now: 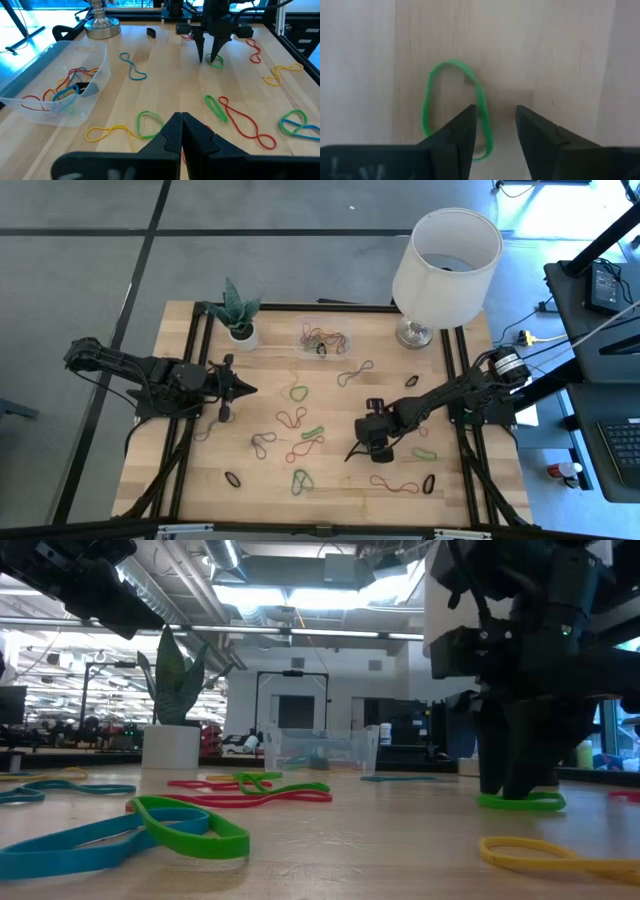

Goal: Pick and place rubber bands into bin
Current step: Put the green rubber band into the transparent bin

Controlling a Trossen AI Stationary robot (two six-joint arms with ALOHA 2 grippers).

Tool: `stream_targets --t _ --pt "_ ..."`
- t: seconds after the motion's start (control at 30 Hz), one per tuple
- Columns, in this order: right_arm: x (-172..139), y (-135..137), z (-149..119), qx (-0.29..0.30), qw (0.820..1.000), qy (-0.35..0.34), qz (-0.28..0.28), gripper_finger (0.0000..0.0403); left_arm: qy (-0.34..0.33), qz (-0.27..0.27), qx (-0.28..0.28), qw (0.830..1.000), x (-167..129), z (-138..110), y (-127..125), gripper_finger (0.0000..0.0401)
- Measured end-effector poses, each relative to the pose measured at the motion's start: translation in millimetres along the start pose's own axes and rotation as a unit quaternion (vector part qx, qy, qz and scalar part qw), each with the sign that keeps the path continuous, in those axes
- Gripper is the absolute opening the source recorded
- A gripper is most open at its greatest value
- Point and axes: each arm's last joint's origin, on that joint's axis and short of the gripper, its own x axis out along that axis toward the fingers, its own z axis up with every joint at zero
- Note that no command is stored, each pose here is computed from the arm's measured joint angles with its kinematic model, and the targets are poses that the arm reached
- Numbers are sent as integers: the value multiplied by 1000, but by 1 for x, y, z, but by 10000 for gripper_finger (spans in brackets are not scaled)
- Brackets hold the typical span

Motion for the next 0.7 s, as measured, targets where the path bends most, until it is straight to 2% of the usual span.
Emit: stream_targets --t 0.13,0.33,0.5,0.6,0.7 --pt "13 2 -2 -7 1000 22 -3 118 0 0 0 1000 0 0 0 1" --pt "12 2 1 60 998 15 6 14 0 0 0 1000 0 0 0 1" --pt "-1 2 19 94 995 -13 5 13 0 0 0 1000 0 0 0 1" --pt "-18 -4 45 123 990 -62 2 4 0 0 0 1000 0 0 0 1" --pt "-38 -17 72 134 985 -105 -30 4 0 0 0 1000 0 0 0 1"
